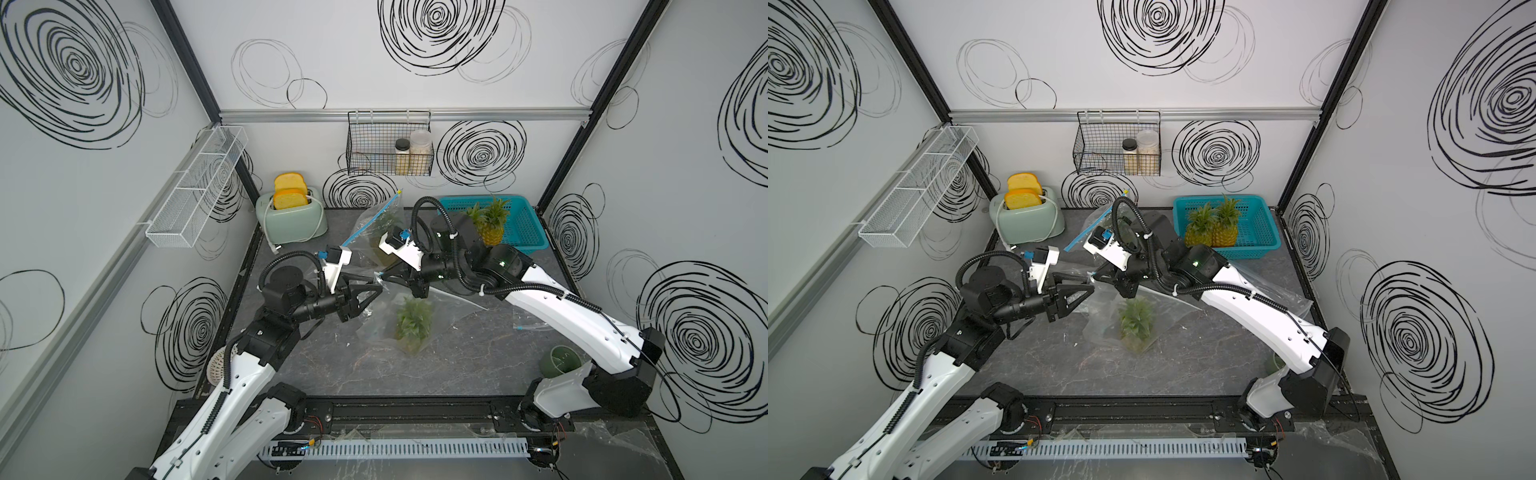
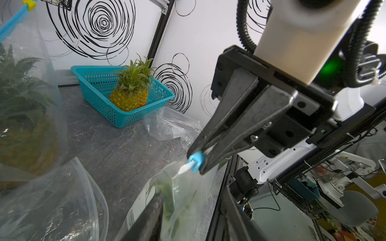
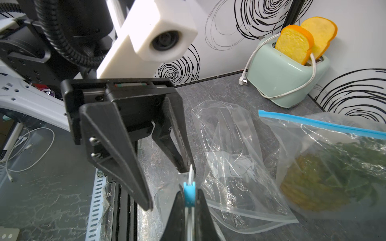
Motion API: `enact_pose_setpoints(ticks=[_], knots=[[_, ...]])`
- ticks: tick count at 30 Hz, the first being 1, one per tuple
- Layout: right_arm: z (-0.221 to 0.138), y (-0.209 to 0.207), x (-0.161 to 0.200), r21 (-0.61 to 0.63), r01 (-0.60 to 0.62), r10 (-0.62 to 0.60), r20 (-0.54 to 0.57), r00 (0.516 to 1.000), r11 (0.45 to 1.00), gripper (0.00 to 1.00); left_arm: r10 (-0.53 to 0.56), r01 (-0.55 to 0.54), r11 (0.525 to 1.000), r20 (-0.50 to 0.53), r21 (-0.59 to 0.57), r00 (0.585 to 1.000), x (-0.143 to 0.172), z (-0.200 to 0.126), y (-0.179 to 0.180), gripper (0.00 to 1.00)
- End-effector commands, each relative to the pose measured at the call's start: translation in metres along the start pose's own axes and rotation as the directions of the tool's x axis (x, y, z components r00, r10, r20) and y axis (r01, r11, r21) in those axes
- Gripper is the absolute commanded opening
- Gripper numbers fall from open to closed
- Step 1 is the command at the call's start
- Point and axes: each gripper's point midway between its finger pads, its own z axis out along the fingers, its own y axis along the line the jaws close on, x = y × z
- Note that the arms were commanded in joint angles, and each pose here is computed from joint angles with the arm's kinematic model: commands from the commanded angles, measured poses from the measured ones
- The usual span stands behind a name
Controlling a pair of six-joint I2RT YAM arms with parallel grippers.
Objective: Open the zip-top bag and take out the pineapple
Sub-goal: Unzip the zipper on the zipper food storage bag.
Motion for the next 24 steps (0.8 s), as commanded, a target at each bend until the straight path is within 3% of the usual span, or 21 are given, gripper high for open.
enact_pose_setpoints(ticks=[1,11,24], knots=[[-0.011,0.006,-0.013,-0.017,0.024,-0.023,0.056,0.998,1.000,0.03,0.049,-0.051,0.998,0.057,0.027,0.997,-0.013,0.001,-0.006,0.38],[-0.011,0.005,-0.011,-0.015,0.022,-0.021,0.057,0.998,1.000,0.04,0.042,-0.041,0.999,0.099,-0.015,0.994,-0.019,0.000,0.000,0.00],[-0.024,-0.008,0.004,0.049,-0.021,0.019,0.046,0.999,0.999,0.04,0.064,-0.033,0.990,0.225,-0.139,0.972,-0.036,-0.021,0.006,0.00]])
